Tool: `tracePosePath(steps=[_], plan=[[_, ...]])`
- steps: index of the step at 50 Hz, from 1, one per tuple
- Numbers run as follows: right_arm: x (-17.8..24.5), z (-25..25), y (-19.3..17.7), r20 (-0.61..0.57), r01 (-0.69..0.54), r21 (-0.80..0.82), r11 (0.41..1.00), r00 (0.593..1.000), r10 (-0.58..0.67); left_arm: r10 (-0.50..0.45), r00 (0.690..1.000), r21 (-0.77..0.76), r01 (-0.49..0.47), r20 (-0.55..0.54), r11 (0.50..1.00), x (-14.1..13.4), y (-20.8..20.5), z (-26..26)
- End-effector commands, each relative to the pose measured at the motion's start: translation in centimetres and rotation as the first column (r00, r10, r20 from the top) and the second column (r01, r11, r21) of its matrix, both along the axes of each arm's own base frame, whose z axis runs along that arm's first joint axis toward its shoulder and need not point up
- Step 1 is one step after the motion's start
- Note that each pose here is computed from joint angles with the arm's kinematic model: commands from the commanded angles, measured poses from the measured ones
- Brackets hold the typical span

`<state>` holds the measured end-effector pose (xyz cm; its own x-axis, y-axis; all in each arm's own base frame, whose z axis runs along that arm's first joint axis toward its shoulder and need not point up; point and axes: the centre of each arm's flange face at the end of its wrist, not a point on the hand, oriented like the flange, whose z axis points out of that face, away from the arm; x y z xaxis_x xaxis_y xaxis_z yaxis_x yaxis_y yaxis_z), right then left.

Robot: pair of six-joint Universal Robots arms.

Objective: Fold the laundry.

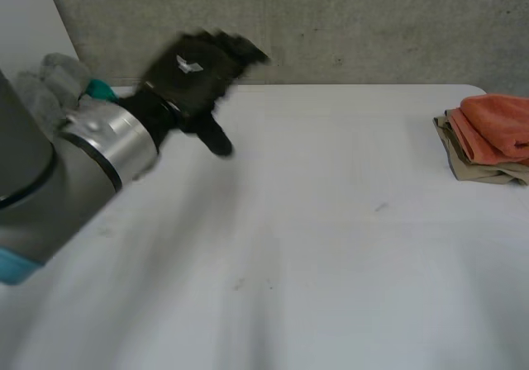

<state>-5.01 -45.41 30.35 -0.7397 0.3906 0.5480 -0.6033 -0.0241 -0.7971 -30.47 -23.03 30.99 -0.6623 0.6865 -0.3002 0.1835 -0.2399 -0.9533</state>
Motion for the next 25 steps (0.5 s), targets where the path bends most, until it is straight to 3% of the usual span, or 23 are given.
tracePosePath(steps=[1,4,5,9,13,17,21,25], plan=[[16.5,2.5,7.2,-0.005,-0.601,-0.302,0.740,0.777,0.629,0.500,0.850,-0.159,-0.524,-0.166,0.837,7.3,-8.4,2.4],[20.3,0.2,9.6,-0.007,-0.707,-0.257,0.659,0.683,0.731,0.578,0.804,-0.177,-0.594,-0.136,0.785,9.9,-11.7,0.9],[22.7,-1.4,11.2,0.018,-0.763,-0.210,0.612,0.622,0.783,0.623,0.777,-0.189,-0.627,-0.087,0.756,11.8,-14.0,-0.7],[26.4,-5.0,14.4,0.103,-0.834,-0.076,0.547,0.539,0.836,0.684,0.725,-0.234,-0.653,0.084,0.721,16.2,-18.9,-4.9],[27.3,-9.0,15.7,0.180,-0.840,0.097,0.534,0.543,0.820,0.667,0.705,-0.283,-0.606,0.241,0.743,18.7,-22.6,-9.6],[27.8,-11.6,16.6,0.197,-0.830,0.227,0.509,0.551,0.811,0.660,0.685,-0.324,-0.577,0.307,0.750,19.6,-25.2,-12.7],[27.5,-12.8,16.7,0.194,-0.813,0.285,0.507,0.567,0.800,0.671,0.681,-0.316,-0.594,0.292,0.740,20.7,-26.8,-14.1],[27.4,-12.9,16.7,0.195,-0.807,0.293,0.513,0.575,0.794,0.659,0.715,-0.289,-0.596,0.235,0.749,19.8,-26.9,-14.0]])
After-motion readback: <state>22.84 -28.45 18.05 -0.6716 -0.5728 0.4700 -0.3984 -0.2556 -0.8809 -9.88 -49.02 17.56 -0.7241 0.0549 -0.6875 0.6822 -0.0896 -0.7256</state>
